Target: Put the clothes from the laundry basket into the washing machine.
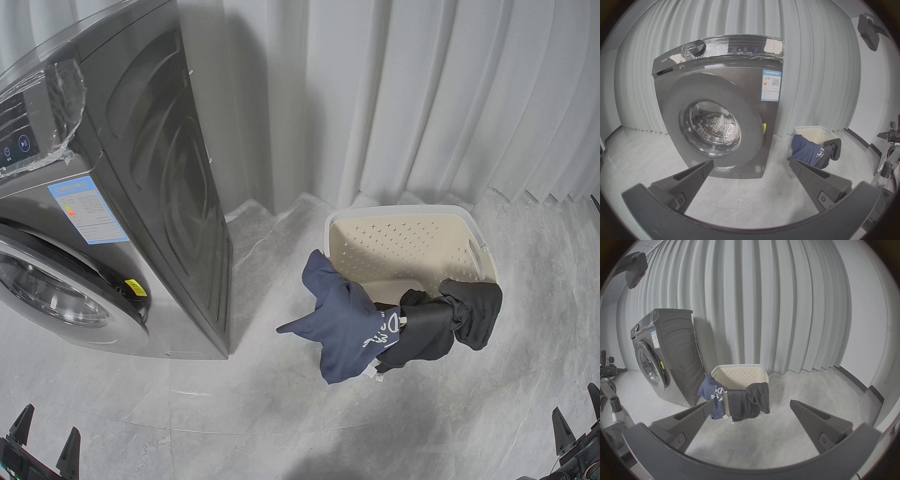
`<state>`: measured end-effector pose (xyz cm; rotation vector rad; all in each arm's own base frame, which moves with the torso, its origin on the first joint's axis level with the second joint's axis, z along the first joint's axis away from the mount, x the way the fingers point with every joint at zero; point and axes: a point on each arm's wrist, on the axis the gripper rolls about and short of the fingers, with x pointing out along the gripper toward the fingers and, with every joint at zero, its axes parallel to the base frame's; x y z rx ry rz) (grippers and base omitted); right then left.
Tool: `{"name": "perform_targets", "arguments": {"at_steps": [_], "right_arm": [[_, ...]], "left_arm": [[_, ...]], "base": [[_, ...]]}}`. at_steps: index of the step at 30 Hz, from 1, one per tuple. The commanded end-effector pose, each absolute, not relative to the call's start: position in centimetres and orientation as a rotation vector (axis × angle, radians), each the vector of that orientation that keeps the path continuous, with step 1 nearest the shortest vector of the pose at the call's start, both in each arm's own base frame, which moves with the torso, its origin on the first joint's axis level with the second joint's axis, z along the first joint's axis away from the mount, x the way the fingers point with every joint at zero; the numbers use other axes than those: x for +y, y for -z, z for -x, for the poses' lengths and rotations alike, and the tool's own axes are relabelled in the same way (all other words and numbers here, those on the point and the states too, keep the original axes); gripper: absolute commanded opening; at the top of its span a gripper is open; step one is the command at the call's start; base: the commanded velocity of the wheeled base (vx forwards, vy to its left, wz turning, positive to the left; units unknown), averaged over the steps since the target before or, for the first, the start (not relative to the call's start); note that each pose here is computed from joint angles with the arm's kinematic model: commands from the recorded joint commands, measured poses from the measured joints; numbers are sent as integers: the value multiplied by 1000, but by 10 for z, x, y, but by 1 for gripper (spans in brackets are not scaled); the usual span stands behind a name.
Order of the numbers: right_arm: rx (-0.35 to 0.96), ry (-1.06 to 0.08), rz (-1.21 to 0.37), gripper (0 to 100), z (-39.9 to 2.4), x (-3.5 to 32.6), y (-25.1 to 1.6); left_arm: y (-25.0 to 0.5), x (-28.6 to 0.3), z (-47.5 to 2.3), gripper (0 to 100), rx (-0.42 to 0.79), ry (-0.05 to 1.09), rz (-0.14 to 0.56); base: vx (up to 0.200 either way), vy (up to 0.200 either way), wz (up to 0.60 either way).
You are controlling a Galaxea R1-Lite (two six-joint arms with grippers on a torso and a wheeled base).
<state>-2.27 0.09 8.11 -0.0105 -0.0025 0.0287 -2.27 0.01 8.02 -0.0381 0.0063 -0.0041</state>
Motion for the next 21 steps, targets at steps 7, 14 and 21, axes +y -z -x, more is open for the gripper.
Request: {"name": "perform_targets", "arguments": {"at_steps": [7, 14, 21], "right_arm": [[4, -29, 11, 100, 22, 1, -76], [4, -29, 11, 100, 22, 1, -76], [3, -29, 11, 100, 22, 1, -76]], "left_arm": [[-76, 0, 23, 100, 8, 4, 38], [-76, 0, 23, 100, 8, 4, 38], [-76, 0, 23, 100, 8, 4, 38]], "base": [[0, 200, 0], [0, 200, 0], [0, 200, 0]]}}
